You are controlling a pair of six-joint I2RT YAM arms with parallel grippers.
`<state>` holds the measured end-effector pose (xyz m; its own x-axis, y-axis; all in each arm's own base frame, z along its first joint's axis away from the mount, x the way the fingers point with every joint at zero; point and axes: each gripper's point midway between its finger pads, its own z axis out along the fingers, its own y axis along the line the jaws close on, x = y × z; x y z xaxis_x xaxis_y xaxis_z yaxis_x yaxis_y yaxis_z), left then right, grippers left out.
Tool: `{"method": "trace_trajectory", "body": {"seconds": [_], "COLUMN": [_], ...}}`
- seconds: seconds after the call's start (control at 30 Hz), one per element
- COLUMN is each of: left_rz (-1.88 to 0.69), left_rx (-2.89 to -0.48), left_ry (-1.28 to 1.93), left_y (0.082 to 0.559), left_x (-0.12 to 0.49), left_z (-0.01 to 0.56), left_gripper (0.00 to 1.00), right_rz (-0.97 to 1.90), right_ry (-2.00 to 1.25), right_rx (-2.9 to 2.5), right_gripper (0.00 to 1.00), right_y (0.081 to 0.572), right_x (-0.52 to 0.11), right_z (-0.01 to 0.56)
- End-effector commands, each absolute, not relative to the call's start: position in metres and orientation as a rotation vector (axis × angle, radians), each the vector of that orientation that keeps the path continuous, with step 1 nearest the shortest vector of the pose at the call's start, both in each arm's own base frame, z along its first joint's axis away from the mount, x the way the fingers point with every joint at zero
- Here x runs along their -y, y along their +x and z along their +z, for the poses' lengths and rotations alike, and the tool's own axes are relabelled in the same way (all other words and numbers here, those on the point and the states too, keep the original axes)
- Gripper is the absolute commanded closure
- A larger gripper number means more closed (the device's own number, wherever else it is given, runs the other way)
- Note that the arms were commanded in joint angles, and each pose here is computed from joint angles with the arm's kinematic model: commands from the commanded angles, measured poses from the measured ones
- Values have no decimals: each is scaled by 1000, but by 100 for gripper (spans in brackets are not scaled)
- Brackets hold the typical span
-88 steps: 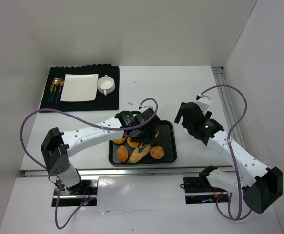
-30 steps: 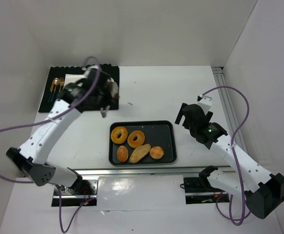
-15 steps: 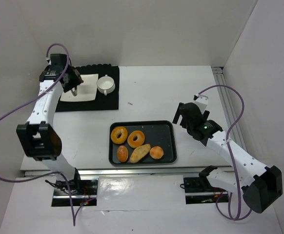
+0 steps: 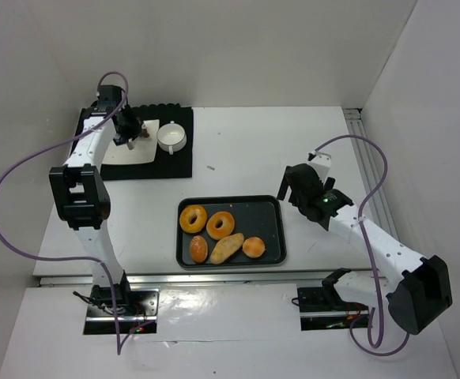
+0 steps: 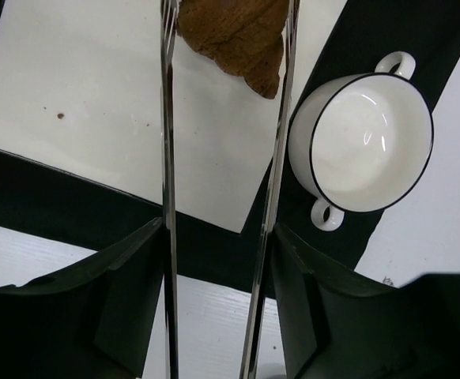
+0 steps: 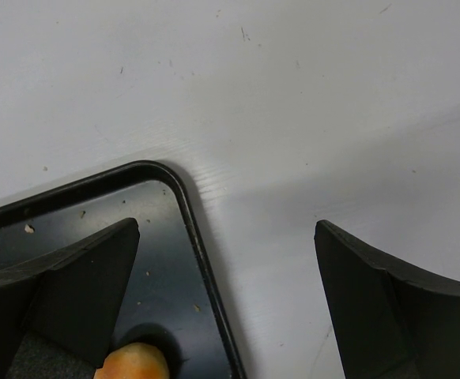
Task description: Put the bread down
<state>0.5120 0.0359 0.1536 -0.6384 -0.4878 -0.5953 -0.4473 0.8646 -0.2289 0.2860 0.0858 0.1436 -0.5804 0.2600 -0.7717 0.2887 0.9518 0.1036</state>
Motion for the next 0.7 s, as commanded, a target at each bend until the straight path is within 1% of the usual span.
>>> {"method": "trace_trajectory", "body": {"seconds": [0.0,0.07,0.17,0.2,0.27,0.37,0.4,0.47,0.5,0.6,0.67], "left_rz": [-74,-81,-81,-80,-73,-53,-50,-26,-30,-75,-140], "left_rx": [-2315,-2329,-2301,-2310,-2279,-2241,-2200,-2164,-2114,-2134,-2197], "left_ry": [-624,-610,-591,-593,-592,-575,-577,-569,-545,-409,-270], "left_y": [524,522,520,518,514,507,500,488,476,451,421], "left_x": [-40,-38,-39,-38,-40,-34,-32,-29,-25,6,44], "left_z": [171,170,186,185,203,226,246,263,289,301,300], "left_gripper": [33,30,25,25,25,29,29,30,31,34,35], "right_rz": [-10,-3,-3,-3,-3,3,3,10,10,17,17], "right_ry": [386,388,388,388,388,390,390,392,392,395,395], "right_rx": [-2157,-2150,-2150,-2150,-2150,-2143,-2143,-2135,-2135,-2127,-2127], "right_gripper": [1,1,1,1,1,1,1,1,1,1,1], "right_y": [300,301,301,301,301,301,301,301,301,298,296], "right_x": [-93,-94,-94,-94,-94,-94,-94,-94,-94,-92,-91], "right_z": [163,166,166,166,166,169,169,171,171,173,172]}}
